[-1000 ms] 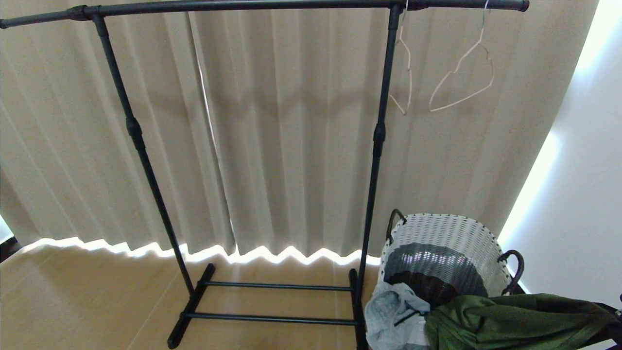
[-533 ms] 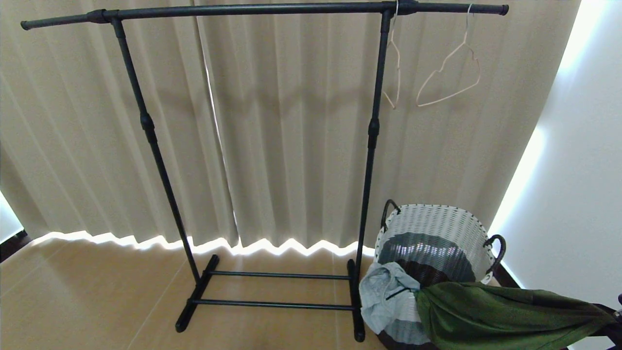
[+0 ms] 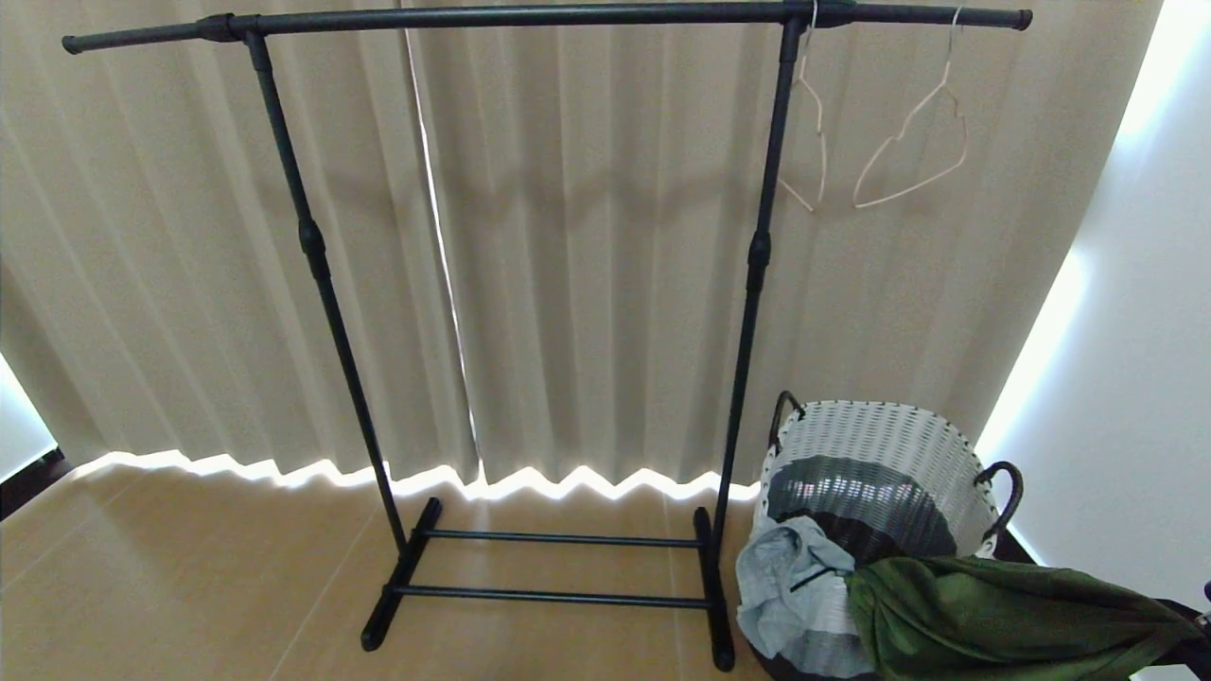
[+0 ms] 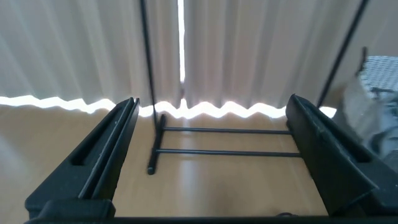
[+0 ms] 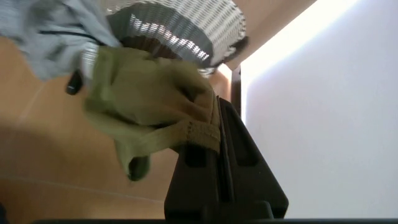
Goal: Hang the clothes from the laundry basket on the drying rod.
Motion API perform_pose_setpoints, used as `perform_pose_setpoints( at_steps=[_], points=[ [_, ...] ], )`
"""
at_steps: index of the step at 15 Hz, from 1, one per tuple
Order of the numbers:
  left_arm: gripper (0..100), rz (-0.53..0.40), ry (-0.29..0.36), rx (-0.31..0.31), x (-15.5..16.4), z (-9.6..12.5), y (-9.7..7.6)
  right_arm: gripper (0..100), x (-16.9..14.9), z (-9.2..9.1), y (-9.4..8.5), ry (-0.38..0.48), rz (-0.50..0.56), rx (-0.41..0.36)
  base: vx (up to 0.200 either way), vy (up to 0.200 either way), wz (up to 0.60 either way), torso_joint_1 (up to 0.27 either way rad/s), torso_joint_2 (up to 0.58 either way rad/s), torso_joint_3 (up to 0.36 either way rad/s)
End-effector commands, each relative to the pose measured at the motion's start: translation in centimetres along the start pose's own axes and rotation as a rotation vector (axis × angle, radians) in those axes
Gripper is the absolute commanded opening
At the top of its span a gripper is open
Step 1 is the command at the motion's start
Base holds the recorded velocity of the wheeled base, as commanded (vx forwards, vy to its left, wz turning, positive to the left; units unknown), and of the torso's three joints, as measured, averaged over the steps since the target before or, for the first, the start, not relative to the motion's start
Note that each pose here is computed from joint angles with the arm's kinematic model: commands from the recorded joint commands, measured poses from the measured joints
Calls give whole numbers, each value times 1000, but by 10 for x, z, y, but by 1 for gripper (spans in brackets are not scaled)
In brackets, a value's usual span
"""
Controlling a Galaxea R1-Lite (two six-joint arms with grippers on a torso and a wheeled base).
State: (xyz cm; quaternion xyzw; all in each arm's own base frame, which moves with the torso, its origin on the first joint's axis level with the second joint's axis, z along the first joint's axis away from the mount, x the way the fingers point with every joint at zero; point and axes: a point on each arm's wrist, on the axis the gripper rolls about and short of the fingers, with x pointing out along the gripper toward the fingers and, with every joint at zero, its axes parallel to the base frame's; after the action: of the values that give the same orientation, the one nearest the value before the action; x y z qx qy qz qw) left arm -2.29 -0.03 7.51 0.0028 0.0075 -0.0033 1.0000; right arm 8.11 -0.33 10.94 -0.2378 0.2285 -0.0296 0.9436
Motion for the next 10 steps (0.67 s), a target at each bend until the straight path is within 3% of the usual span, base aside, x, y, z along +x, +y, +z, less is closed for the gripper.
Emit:
perform_pose_setpoints(
  at_steps=[1, 8, 10],
  points=[
    [100, 0, 0, 0, 0, 0, 0, 0, 0, 0, 0, 1, 1, -1, 0, 200, 0, -2, 7, 7],
    [100, -1, 0, 7, 0, 0, 0, 0, 1, 3, 0, -14, 19, 0, 0, 200, 0, 5, 2, 2],
    [100, -1, 0, 7, 0, 0, 0, 0, 1, 4, -1, -23, 18, 1, 0, 0, 0, 0, 0, 0]
  ],
)
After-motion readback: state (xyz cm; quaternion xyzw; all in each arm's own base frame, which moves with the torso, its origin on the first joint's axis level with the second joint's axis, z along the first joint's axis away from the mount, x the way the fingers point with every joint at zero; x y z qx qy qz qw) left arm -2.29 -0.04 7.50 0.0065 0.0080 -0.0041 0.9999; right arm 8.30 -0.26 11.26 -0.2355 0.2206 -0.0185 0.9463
